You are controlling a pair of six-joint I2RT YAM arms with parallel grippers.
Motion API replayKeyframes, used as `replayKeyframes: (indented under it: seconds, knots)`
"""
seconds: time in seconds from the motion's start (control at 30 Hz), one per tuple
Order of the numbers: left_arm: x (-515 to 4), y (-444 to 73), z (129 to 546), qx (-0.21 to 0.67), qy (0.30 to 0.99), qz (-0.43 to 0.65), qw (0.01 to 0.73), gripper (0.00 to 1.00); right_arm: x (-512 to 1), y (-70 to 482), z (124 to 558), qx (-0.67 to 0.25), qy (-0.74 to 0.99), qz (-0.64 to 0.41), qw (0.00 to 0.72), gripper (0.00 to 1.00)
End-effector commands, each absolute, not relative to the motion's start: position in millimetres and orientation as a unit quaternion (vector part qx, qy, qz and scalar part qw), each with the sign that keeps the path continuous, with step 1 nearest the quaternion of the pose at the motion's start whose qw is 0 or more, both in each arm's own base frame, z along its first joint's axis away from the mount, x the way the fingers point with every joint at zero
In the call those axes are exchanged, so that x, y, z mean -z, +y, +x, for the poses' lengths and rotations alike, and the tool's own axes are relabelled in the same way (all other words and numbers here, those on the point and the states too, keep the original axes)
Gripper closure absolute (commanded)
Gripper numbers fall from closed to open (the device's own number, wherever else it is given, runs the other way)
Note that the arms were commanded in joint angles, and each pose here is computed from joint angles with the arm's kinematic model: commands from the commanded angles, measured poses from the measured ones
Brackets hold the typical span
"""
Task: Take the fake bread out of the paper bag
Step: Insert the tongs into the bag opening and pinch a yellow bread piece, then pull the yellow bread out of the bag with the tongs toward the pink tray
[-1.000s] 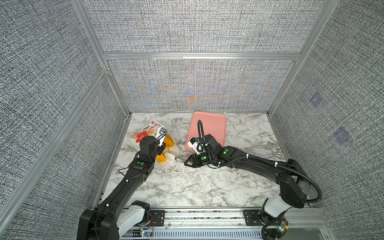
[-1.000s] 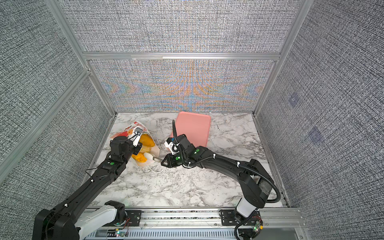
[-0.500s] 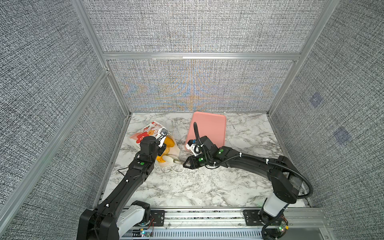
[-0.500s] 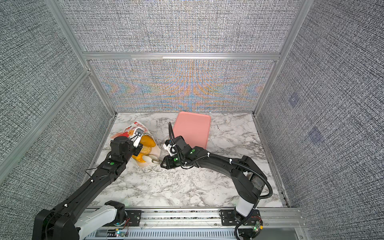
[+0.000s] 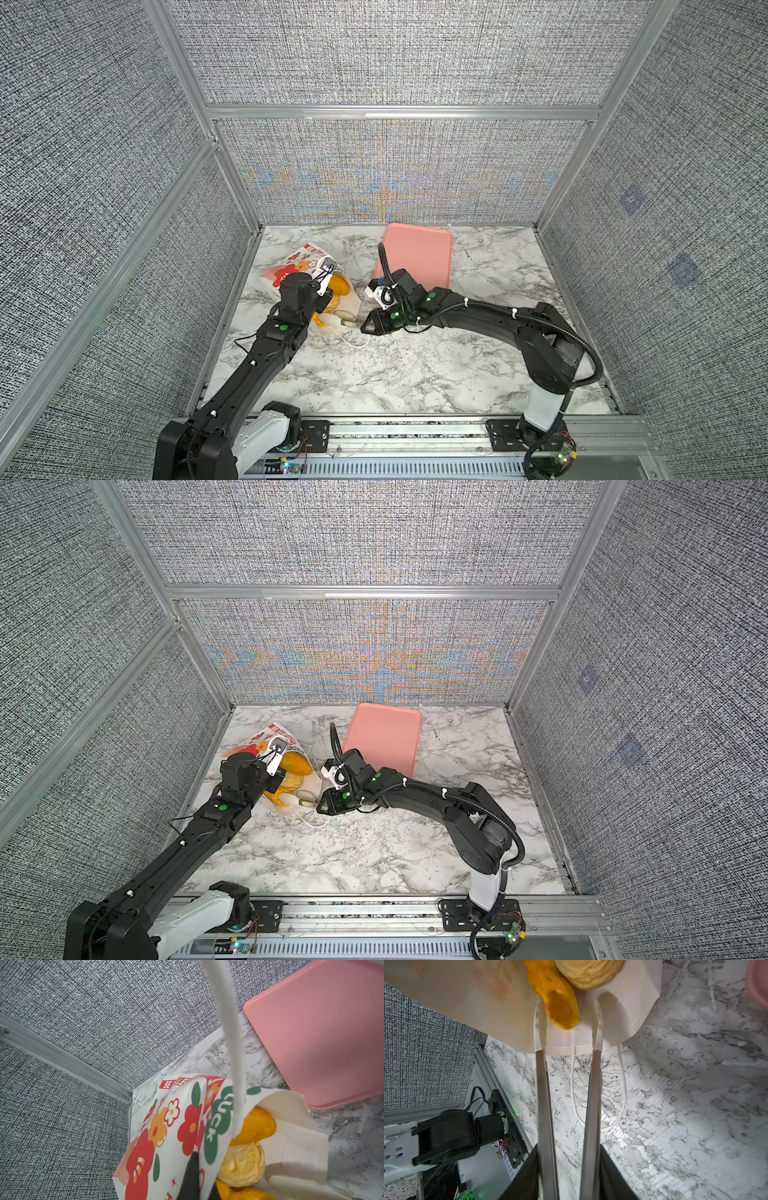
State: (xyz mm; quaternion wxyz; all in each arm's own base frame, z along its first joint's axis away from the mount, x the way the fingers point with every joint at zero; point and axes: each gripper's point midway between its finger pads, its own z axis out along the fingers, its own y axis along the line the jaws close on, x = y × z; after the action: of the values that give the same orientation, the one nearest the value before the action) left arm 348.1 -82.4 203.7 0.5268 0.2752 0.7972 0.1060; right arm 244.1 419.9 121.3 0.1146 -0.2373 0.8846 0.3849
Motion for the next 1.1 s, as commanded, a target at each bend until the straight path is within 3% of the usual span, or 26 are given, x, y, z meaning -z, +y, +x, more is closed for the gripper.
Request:
replayKeyframes:
  seconds: [0.0,0.17,0.33,0.7,1.07]
  knots:
    - [-205,-86,346,-0.098,0.798,0.281,0.523,1.0,-133,433,244,-0.42,0.866,-0.243,0.117,0.6]
    - [-202,-89,342,-0.097,0.799,0.29,0.517,1.0,-139,442,243,-0.446,0.853,-0.246,0.116,0.64]
    - [-201,-88,341,-0.1,0.804,0.291,0.509,1.0,-144,438,236,-0.452,0.85,-0.247,0.109,1.0]
    - [-208,-94,337,-0.063,0.813,0.267,0.513,1.0,-184,389,208,-0.416,0.856,-0.274,0.139,1.0]
    - [-233,-91,344,-0.054,0.818,0.224,0.527,1.0,-183,331,176,-0.364,0.881,-0.271,0.134,1.0]
